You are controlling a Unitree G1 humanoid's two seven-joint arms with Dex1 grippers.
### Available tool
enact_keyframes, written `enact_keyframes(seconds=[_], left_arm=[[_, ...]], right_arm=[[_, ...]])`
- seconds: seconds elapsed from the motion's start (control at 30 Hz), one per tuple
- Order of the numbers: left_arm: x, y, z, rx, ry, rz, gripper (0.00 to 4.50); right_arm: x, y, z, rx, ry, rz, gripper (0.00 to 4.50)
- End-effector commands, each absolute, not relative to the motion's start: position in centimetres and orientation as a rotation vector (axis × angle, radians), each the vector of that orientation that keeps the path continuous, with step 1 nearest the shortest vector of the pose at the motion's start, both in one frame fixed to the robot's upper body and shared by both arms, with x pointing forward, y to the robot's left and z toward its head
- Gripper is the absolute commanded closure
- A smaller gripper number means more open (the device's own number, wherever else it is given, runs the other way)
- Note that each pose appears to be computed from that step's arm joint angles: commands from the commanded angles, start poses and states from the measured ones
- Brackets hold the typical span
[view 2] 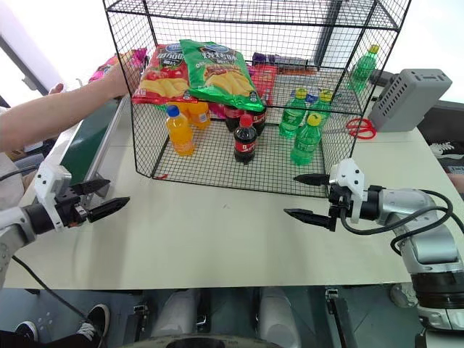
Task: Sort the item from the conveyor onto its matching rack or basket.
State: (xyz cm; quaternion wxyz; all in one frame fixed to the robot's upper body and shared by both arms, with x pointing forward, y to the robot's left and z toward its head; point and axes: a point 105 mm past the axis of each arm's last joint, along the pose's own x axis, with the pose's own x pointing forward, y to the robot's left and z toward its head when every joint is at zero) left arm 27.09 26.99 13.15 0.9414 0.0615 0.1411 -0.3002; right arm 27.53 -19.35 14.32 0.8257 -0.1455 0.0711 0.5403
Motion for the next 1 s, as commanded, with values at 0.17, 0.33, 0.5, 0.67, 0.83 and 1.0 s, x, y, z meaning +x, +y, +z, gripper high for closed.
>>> enact_keyframes(seconds=[0.17,0.33,0.5,0.67,0.83,1.0], left_arm=[[26.2,27.6,15.4,0.177,0.204,-0.612,0.0],[25.7,28.0,16.5,0.177,0.141,-0.614,0.0],[25.4,28.8,17.1,0.214,0.094,-0.558,0.0],[24.5,29.8,16.0,0.26,0.139,-0.479,0.0],[23.3,31.0,15.6,0.324,0.168,-0.391,0.0],[21.0,31.9,16.6,0.588,0.106,-0.348,0.0]], right_arm=[[27.9,-17.9,15.3,-0.304,0.099,1.206,0.04],[27.8,-16.8,15.7,-0.227,0.101,1.26,0.04],[27.8,-15.1,16.0,-0.159,0.079,1.302,0.04],[28.0,-12.9,16.5,-0.076,0.038,1.337,0.04],[28.0,-10.0,16.5,-0.026,0.001,1.382,0.04],[27.7,-7.4,16.5,-0.001,-0.031,1.448,0.04]])
